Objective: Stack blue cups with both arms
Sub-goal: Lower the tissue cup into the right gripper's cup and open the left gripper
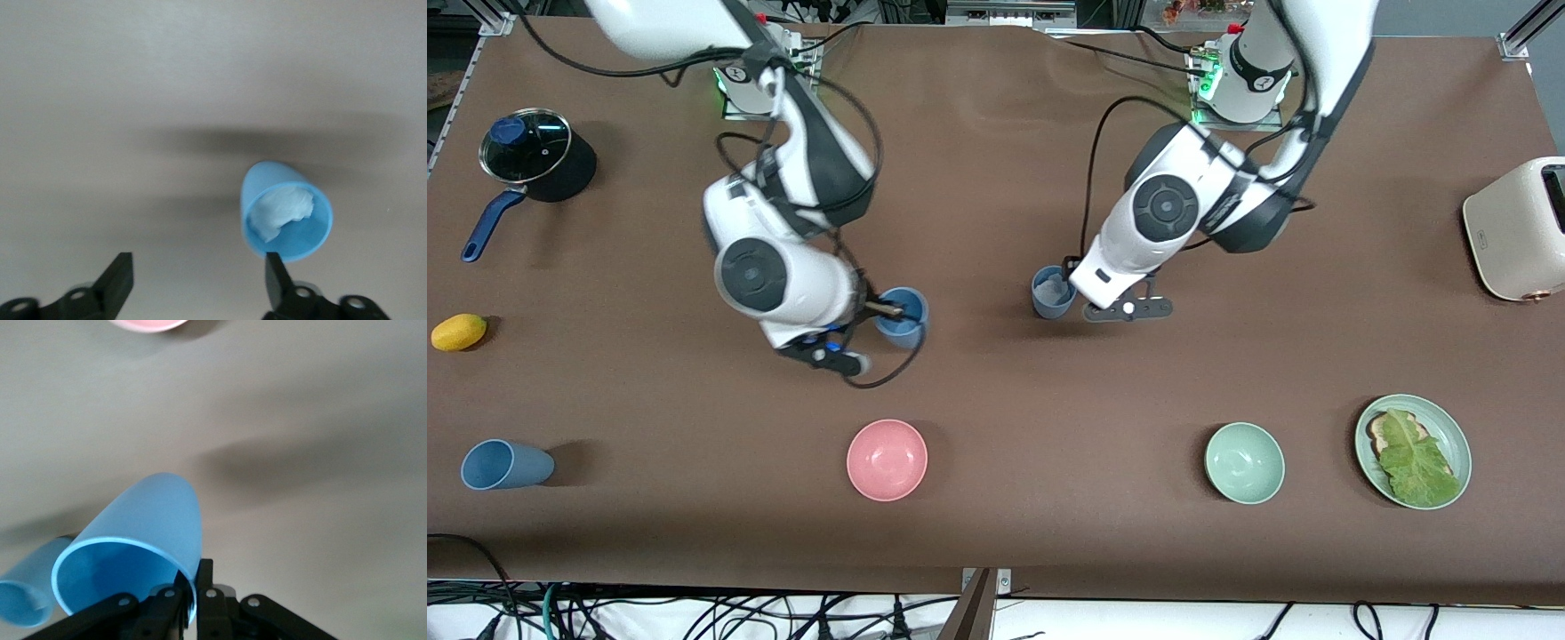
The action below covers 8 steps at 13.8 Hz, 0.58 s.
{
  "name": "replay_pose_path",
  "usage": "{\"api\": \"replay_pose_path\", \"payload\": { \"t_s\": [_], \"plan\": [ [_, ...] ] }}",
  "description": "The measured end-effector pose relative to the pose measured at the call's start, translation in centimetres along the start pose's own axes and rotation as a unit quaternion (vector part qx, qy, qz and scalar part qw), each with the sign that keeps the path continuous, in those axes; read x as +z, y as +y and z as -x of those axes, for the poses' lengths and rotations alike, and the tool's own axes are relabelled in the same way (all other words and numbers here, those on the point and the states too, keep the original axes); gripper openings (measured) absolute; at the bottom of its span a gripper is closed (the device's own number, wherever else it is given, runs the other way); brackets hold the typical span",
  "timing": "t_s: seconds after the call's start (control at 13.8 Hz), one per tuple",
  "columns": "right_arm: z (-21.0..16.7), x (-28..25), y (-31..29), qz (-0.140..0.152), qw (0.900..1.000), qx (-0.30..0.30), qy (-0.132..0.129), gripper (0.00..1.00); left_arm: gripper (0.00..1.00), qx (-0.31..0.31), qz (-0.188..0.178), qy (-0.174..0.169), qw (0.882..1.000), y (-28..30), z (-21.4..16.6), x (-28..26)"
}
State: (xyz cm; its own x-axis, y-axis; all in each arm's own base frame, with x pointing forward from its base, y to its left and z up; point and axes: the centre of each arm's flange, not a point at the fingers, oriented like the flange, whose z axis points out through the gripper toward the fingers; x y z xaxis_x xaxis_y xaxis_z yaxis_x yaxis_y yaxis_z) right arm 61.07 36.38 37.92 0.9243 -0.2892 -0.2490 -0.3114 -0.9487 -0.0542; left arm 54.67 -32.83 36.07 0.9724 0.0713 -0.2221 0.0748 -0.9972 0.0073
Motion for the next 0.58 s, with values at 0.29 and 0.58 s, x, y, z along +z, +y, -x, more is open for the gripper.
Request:
{"api": "replay_pose_path", "payload": {
  "t_s": [0.29, 0.58],
  "plan": [
    [8.0, 0.8, -8.6, -0.012, 0.999, 0.032, 0.014, 0.06, 1.0, 0.039, -0.013, -0.012, 0.999, -6.6, -2.3, -7.2],
    [13.8, 3.8, -13.9, -0.022, 0.998, 0.054, 0.019, 0.06, 1.0, 0.062, -0.011, 0.001, 0.998, -12.2, -2.7, -11.8]
  ]
}}
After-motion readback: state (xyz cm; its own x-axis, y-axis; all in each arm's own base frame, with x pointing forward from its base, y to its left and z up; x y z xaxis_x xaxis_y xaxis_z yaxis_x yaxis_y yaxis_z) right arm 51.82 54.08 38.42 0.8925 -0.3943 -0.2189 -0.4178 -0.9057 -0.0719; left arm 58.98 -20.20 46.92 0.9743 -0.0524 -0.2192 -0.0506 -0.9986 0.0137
